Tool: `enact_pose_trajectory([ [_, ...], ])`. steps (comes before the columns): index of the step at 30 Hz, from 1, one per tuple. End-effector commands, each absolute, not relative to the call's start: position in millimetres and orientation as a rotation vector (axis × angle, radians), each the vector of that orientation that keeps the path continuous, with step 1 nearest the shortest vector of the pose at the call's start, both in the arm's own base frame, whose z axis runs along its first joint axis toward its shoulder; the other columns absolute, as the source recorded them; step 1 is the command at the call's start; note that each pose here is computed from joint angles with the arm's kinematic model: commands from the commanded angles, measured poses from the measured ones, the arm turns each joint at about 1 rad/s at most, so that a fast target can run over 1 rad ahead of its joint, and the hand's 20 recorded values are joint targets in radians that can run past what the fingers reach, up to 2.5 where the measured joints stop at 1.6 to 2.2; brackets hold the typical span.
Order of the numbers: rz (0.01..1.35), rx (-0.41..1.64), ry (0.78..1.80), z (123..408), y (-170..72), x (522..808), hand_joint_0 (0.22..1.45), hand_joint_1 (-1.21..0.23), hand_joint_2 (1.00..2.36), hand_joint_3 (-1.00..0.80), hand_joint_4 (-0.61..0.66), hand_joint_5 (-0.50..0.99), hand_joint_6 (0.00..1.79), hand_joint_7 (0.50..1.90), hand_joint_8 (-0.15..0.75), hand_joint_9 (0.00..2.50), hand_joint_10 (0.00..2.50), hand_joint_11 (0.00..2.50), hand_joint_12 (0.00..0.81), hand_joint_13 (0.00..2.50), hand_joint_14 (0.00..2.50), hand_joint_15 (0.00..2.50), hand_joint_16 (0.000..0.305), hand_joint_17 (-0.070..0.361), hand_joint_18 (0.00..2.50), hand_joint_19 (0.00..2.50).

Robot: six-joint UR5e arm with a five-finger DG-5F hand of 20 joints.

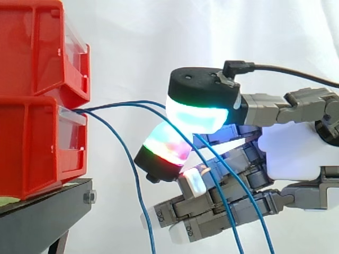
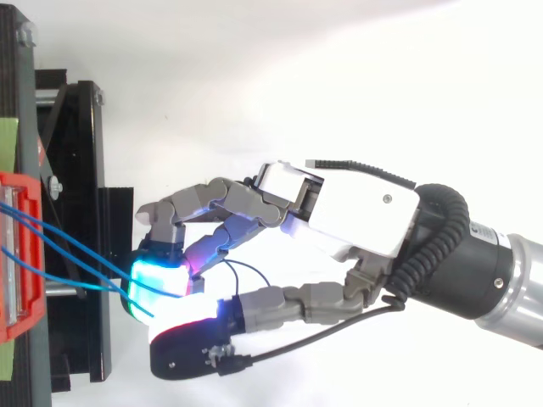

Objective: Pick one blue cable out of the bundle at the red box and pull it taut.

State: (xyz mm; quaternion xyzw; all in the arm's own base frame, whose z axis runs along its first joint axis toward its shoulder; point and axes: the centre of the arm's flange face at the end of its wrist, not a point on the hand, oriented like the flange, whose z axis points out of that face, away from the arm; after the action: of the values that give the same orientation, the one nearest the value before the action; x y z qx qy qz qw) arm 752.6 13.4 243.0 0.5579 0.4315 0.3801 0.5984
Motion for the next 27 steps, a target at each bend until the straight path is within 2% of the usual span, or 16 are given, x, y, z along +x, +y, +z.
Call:
enact_pose_trajectory([
  [1,0.881,1.294,1.001,242.9,13.3,752.6,0.62,-0.88,1.01,-0.40,0.17,-0.19,0.87,1.12,0.340,0.81,0.02,0.96,0.414,0.37,0.00,0.11,0.053,0.120,0.35,0.12],
  [4,0.880,1.293,1.002,242.9,13.3,752.6,0.61,-0.92,1.00,-0.50,0.18,-0.19,0.87,1.10,0.341,0.81,0.02,0.95,0.414,0.36,0.00,0.09,0.053,0.120,0.35,0.13],
  [7,0.881,1.293,1.001,243.6,13.4,753.0,0.55,-0.89,1.00,-0.50,0.18,-0.18,0.86,1.10,0.348,0.83,0.02,0.96,0.425,0.38,0.00,0.10,0.055,0.124,0.36,0.15],
  [10,0.880,1.293,1.002,242.9,13.3,752.6,0.48,-0.83,1.00,-0.50,0.20,-0.16,0.86,1.08,0.371,0.88,0.02,0.96,0.443,0.40,0.00,0.11,0.059,0.132,0.39,0.15],
  [13,0.880,1.293,1.002,242.9,13.3,752.6,0.43,-0.71,1.00,-0.50,0.21,-0.15,0.85,1.05,0.398,0.92,0.02,0.95,0.472,0.41,0.00,0.12,0.064,0.144,0.42,0.16],
  [14,0.880,1.293,1.002,242.9,13.3,752.6,0.43,-0.63,1.00,-0.50,0.20,-0.15,0.84,1.06,0.401,0.93,0.02,0.95,0.470,0.41,0.00,0.13,0.064,0.144,0.40,0.16],
  [16,0.881,1.292,1.003,242.9,13.4,752.7,0.49,-0.59,1.00,-0.50,0.18,-0.15,0.83,1.09,0.382,0.92,0.02,0.95,0.446,0.39,0.00,0.12,0.059,0.133,0.36,0.19],
  [18,0.881,1.293,1.001,243.1,13.3,752.7,0.51,-0.60,1.00,-0.47,0.18,-0.15,0.83,1.11,0.374,0.91,0.02,0.97,0.436,0.38,0.00,0.12,0.057,0.129,0.34,0.19],
  [19,0.881,1.291,1.000,243.8,13.4,753.1,0.54,-0.62,1.01,-0.38,0.17,-0.15,0.83,1.13,0.365,0.92,0.02,0.96,0.427,0.37,0.00,0.12,0.055,0.125,0.33,0.20],
  [23,0.880,1.292,1.002,243.1,13.3,752.7,0.57,-0.71,1.02,-0.19,0.17,-0.16,0.83,1.19,0.368,0.92,0.02,0.97,0.421,0.39,0.00,0.12,0.054,0.122,0.35,0.19],
  [27,0.881,1.291,1.005,242.9,14.6,752.6,0.58,-0.79,1.02,-0.18,0.18,-0.18,0.86,1.16,0.358,0.90,0.02,0.98,0.422,0.40,0.00,0.12,0.054,0.123,0.38,0.17],
])
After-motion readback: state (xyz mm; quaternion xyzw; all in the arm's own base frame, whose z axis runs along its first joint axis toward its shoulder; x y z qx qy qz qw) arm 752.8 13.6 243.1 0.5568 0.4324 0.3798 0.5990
